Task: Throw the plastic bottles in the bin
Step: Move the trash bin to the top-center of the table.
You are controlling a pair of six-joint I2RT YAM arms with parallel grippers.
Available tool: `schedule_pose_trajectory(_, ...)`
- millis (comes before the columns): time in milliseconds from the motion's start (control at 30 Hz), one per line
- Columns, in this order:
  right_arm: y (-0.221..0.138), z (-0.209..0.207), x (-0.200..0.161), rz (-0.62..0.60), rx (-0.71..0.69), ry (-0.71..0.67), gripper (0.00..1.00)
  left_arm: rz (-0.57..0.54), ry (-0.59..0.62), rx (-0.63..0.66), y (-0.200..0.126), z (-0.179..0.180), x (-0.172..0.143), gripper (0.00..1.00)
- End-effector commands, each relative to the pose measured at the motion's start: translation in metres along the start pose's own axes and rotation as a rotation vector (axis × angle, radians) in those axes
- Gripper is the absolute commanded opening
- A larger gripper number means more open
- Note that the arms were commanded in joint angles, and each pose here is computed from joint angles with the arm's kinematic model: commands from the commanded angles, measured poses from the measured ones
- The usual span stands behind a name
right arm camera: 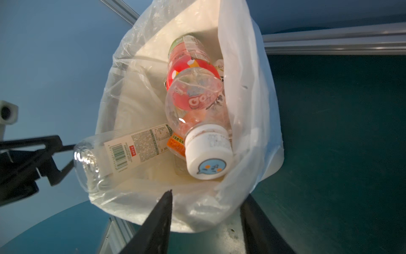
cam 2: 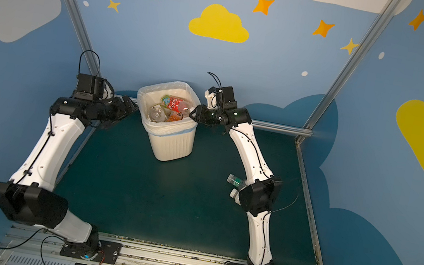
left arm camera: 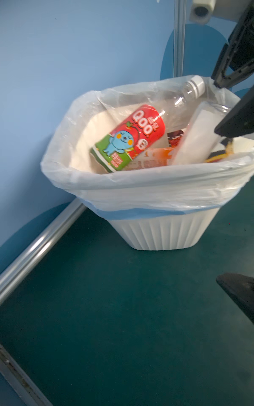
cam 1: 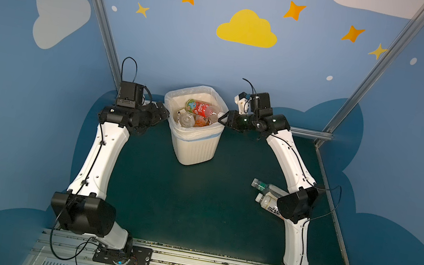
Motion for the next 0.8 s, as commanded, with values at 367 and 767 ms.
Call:
schedule_pose_trajectory(367,-0.012,-0.006,0.007,-0.059,-0.058,0.012,0.10,0.082,0.035,-0.139,0.069,-0.008,0.031,0.96)
schedule_pose_trajectory(767,-0.041,-0.006,0.021,-0.116,-0.049,0.018,0.09,0.236,0.055,-0.184,0.113,-0.010,0.018,0.72)
Point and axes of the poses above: each gripper's point midway between its finger pads, its own y axis out along the fingers, its own z axis along the line the jaws close on, x = y × z, the point moved 10 cm from there along -y, back along the fingers, and after that the axes turned 13 degrees about y, right-handed, at the moved point
